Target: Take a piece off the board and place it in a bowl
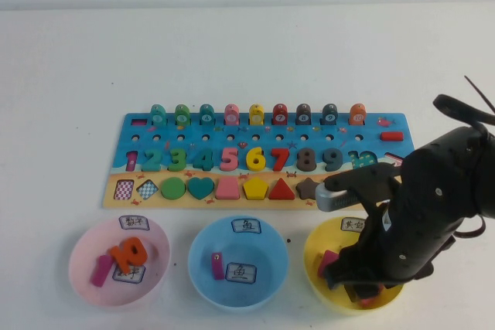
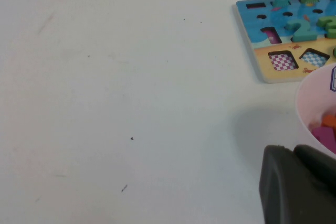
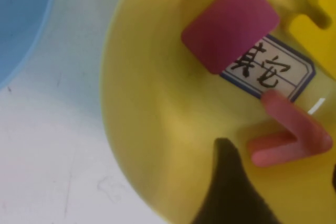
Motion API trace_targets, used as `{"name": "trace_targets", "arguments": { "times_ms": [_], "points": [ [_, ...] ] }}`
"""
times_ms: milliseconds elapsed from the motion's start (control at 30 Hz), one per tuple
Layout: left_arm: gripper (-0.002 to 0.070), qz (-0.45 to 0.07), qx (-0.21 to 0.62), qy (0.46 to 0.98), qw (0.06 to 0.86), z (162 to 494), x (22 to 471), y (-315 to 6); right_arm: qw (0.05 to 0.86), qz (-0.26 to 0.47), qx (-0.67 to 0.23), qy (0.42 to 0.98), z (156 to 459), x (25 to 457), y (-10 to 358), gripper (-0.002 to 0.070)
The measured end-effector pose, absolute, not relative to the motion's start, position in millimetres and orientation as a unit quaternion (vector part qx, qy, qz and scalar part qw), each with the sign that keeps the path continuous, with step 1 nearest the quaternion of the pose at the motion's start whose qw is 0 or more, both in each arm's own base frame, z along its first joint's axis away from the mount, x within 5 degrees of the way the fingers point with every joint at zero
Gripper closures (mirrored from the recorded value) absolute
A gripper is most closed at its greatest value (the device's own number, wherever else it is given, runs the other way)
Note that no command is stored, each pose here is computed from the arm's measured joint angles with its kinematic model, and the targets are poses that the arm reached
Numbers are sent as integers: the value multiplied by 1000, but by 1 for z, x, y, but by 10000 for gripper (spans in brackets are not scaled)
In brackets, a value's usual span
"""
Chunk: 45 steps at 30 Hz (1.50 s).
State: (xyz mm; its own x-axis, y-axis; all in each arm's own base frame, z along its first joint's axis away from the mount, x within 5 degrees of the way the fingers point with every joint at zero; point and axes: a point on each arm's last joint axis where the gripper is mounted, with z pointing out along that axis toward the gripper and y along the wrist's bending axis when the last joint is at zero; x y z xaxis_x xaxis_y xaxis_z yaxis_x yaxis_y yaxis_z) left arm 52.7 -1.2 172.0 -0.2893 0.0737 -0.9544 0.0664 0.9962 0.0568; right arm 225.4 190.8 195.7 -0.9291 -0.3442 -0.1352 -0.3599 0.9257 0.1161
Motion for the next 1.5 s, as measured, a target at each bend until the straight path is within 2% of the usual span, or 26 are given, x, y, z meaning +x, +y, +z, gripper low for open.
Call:
{"name": "trace_targets", "arguments": {
  "times_ms": [133, 267, 367, 533, 667, 1000, 1233, 1500],
  "points": [
    [676, 3, 44, 803, 594, 172, 53, -1, 56, 70, -180, 980, 196, 225, 191, 305],
    [676, 3, 44, 803, 594, 172, 53, -1, 68, 82, -177, 978, 208, 222, 189, 323],
    [676, 3, 44, 803, 594, 172, 53, -1, 81, 98, -175, 976, 229, 218, 188, 402],
    [676, 3, 44, 803, 594, 172, 53, -1, 111, 118, -176, 971, 255, 211, 183, 607],
    [676, 3, 44, 803, 594, 172, 53, -1, 119, 121, -185, 968, 268, 203, 176, 675],
    [676, 3, 44, 803, 594, 172, 53, -1, 156, 106, -244, 951, 292, 160, 137, 691],
    [676, 3, 44, 803, 594, 172, 53, -1, 123, 101, -254, 954, 297, 114, 102, 691],
    [676, 3, 44, 803, 594, 172, 53, -1, 166, 100, -260, 946, 308, 104, 90, 692]
  ]
}}
